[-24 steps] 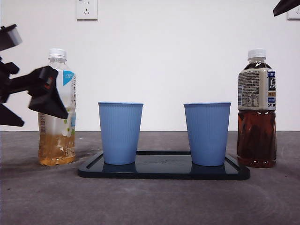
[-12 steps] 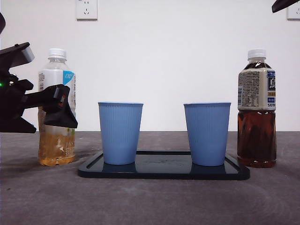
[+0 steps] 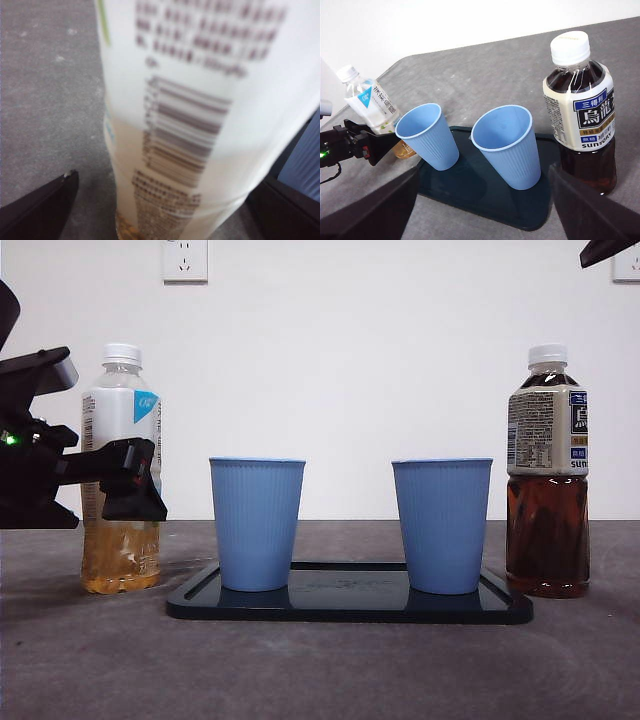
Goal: Pour the drink into the cup
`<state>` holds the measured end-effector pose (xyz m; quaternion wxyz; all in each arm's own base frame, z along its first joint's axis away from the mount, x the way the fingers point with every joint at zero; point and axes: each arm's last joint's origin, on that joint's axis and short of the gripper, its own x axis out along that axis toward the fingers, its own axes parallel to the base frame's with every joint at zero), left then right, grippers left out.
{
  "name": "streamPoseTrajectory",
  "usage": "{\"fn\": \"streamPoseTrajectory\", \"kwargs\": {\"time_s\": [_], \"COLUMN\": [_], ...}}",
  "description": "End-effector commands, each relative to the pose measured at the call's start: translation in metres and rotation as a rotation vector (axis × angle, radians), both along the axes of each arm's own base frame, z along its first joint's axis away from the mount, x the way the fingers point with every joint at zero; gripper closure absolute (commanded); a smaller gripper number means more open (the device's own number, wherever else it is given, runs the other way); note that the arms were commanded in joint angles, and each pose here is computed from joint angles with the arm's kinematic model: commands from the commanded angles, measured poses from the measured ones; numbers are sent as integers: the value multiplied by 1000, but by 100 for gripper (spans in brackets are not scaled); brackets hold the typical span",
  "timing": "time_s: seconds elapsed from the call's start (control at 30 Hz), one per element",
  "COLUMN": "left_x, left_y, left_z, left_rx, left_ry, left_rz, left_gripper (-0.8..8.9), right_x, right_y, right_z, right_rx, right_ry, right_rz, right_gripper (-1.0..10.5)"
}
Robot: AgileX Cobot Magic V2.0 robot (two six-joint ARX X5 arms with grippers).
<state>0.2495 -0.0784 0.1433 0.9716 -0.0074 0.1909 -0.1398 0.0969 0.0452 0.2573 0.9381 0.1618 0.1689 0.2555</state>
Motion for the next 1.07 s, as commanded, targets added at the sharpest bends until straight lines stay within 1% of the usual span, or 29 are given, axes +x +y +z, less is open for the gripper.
{"fn": "streamPoseTrajectory", "kwargs": {"time_s": [0.03,0.13,0.27,0.37,0.5,0.8,0.93,1.07], "left_x": [2,3,3,3,3,-3,-10,-15], "left_y": [-1,-1,-1,-1,-1,1,3,5], "left_z": [-2,-1,0,0,1,22,35,54], "left_rx": [8,6,4,9,39,80,141,234], "left_ry": [-17,-23,-39,-40,-49,-126,-142,-112], "left_rz": [-2,-2,-3,-4,-16,-32,-34,-61], "left_gripper": [373,451,512,516,572,571,571,570], "right_x": [-1,-1,-1,-1,-2,-2,-2,-2], "right_y": [0,0,0,0,0,0,0,0], "right_z": [6,6,6,5,4,3,3,4], "right_rx": [4,4,1,-6,-12,-18,-28,-29], "right_ry": [-26,-26,-20,-12,-4,-7,-13,-14], "right_rz": [10,10,10,11,12,14,17,17], "right_gripper": [534,534,534,534,534,534,534,534]}}
